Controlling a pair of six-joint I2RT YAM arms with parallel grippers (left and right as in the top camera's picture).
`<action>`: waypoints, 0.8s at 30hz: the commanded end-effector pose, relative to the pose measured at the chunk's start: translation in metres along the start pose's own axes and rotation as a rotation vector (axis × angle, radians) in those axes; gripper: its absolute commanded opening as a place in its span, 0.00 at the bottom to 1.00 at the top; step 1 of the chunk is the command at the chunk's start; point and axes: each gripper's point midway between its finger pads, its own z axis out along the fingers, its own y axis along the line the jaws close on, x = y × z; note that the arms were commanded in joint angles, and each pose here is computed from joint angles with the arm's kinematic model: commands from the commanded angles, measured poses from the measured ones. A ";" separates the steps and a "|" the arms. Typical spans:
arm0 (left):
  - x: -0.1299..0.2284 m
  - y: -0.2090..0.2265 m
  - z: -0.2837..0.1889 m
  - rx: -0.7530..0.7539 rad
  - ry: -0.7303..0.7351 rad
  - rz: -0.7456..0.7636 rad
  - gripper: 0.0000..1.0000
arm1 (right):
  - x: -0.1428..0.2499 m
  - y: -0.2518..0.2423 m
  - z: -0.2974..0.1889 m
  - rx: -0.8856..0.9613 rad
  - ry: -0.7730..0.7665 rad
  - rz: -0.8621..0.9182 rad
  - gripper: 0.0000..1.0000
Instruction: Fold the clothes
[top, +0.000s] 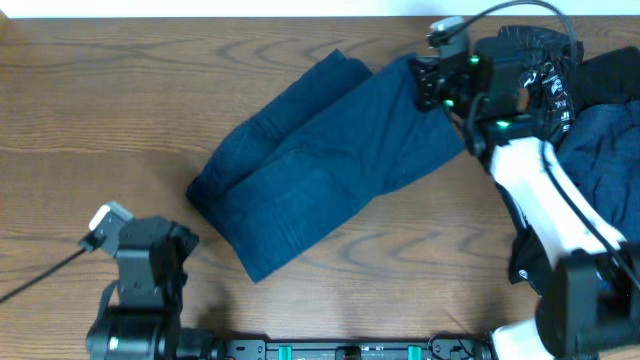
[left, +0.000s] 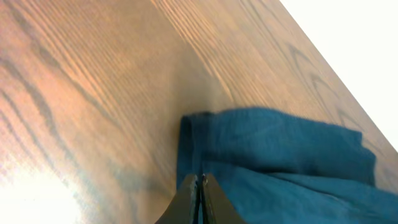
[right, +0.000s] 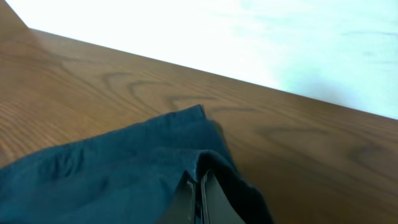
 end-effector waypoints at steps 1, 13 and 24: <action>0.004 0.008 0.022 -0.096 0.003 0.012 0.06 | 0.008 0.007 0.022 -0.013 0.006 -0.021 0.01; 0.066 -0.024 0.105 -0.089 0.310 0.174 0.47 | 0.025 0.001 0.030 0.014 0.052 -0.009 0.01; 0.129 -0.027 0.132 -0.062 0.593 0.158 0.47 | 0.036 0.001 0.029 0.015 0.096 0.005 0.01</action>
